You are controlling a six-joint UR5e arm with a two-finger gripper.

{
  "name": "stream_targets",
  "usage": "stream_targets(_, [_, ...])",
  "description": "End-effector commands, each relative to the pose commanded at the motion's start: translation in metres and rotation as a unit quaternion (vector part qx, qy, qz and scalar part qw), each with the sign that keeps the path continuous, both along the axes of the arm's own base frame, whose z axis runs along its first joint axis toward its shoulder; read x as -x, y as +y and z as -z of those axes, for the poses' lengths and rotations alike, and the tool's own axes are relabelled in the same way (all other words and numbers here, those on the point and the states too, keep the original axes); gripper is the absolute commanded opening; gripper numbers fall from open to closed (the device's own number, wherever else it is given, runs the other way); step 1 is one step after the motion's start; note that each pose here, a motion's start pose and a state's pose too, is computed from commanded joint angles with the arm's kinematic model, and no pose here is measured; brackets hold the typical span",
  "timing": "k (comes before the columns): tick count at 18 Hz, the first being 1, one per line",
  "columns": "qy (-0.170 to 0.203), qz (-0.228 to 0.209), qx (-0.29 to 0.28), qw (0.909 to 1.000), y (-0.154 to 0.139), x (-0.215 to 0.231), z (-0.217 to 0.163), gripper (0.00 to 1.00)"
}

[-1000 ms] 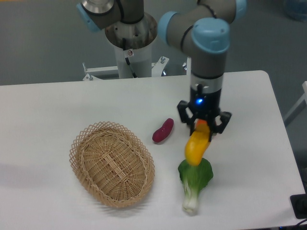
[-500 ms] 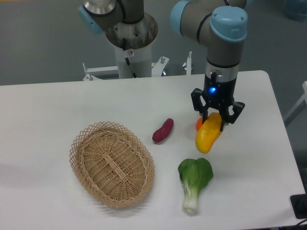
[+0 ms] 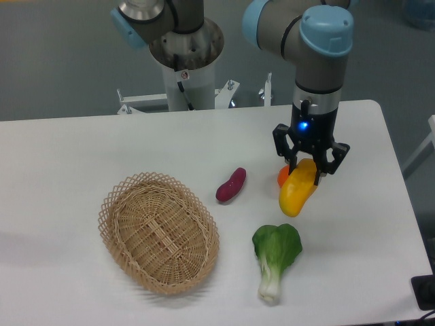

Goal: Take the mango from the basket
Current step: 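Hold the mango raised above the table beside the orange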

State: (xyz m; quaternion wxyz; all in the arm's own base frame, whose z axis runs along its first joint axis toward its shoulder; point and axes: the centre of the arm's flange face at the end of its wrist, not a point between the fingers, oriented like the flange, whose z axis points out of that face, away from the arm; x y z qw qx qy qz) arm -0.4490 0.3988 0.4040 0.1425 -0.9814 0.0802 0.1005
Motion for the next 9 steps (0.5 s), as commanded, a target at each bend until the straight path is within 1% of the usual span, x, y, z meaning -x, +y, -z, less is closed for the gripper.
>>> stream_targets(9, [0.001,0.0,0.0,1.0,-0.0001,0.0002,-0.0002,0.45])
